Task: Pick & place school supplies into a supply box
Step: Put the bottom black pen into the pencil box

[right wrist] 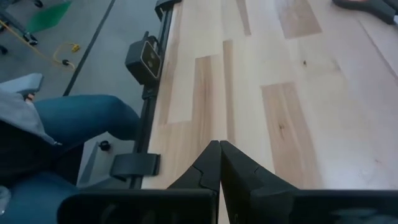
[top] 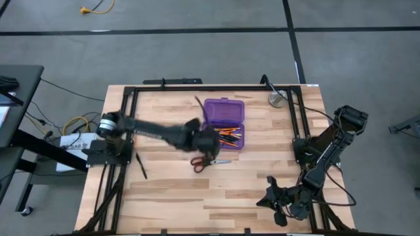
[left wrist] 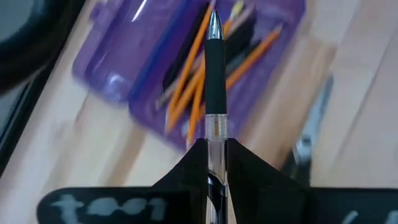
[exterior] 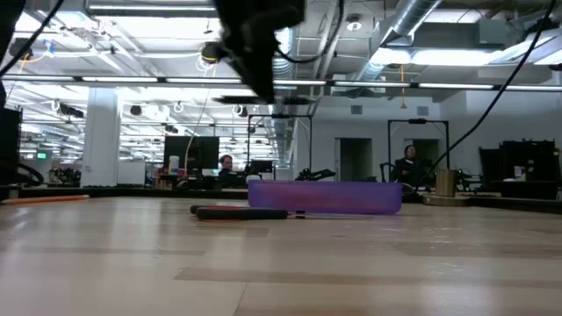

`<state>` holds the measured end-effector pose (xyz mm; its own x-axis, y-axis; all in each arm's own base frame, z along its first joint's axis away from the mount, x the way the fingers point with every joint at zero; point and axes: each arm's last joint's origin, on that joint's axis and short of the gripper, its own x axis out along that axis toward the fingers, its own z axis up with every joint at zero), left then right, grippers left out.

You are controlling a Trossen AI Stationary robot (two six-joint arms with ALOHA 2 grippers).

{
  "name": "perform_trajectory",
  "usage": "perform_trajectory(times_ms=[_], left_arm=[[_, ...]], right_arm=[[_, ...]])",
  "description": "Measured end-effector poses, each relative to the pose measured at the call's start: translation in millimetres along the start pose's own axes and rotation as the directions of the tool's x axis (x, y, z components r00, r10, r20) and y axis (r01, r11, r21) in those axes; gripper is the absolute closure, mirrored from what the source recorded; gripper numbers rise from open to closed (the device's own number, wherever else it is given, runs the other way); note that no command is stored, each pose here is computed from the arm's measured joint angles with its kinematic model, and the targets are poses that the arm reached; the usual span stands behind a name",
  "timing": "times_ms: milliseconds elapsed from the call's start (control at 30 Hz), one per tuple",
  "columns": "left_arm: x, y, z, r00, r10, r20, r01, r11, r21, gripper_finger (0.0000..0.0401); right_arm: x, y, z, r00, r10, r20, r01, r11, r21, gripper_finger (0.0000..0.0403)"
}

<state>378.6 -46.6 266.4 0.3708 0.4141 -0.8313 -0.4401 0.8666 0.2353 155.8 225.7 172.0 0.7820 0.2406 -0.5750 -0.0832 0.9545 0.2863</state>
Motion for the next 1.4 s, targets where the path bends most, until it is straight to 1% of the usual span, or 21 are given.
perform_trajectory(times_ms=[67,133,267,400,500,633,800,867,967,1167,1300,1400], left_arm=[[12,15,14,0.999,-0.043,0.02,0.042,0.999,0.013,0.038],[28,24,25,0.997,-0.068,0.045,0.066,0.997,0.024,0.038],[62,33,32,0.995,-0.099,0.01,0.098,0.993,0.06,0.038],[88,25,38,0.993,-0.117,-0.031,0.119,0.986,0.115,0.038],[101,15,46,0.991,-0.127,-0.042,0.132,0.976,0.173,0.038],[118,0,55,0.985,-0.163,-0.063,0.173,0.959,0.225,0.038],[136,-8,55,0.982,-0.144,-0.125,0.174,0.947,0.272,0.0378],[138,-8,52,0.98,-0.136,-0.145,0.172,0.945,0.279,0.0375],[136,-8,55,0.983,-0.135,-0.127,0.165,0.947,0.275,0.0368],[133,-6,54,0.982,-0.133,-0.136,0.166,0.946,0.277,0.0347],[133,-6,54,0.981,-0.132,-0.139,0.166,0.946,0.278,0.0323],[132,-7,53,0.979,-0.137,-0.153,0.176,0.944,0.28,0.0296]], right_arm=[[0,-1,-1,1.0,-0.007,-0.006,0.007,1.0,-0.006,0.0403],[0,-2,-2,1.0,-0.019,-0.016,0.019,1.0,-0.016,0.0403],[0,-3,-3,0.999,-0.031,-0.027,0.03,0.999,-0.024,0.0403],[0,-4,-4,0.999,-0.039,-0.034,0.038,0.999,-0.027,0.0403],[0,-4,-4,0.999,-0.041,-0.034,0.04,0.999,-0.028,0.0403],[0,-5,-5,0.998,-0.044,-0.037,0.043,0.999,-0.03,0.0403],[0,-4,-4,0.998,-0.043,-0.036,0.042,0.999,-0.029,0.0403],[0,-4,-4,0.999,-0.041,-0.035,0.04,0.999,-0.028,0.0403],[0,-4,-4,0.999,-0.04,-0.037,0.039,0.999,-0.026,0.0403],[0,-4,-4,0.999,-0.038,-0.035,0.037,0.999,-0.024,0.0403],[0,-4,-4,0.999,-0.038,-0.035,0.037,0.999,-0.018,0.0403],[0,-4,-4,0.999,-0.038,-0.035,0.038,0.999,-0.018,0.0403]])
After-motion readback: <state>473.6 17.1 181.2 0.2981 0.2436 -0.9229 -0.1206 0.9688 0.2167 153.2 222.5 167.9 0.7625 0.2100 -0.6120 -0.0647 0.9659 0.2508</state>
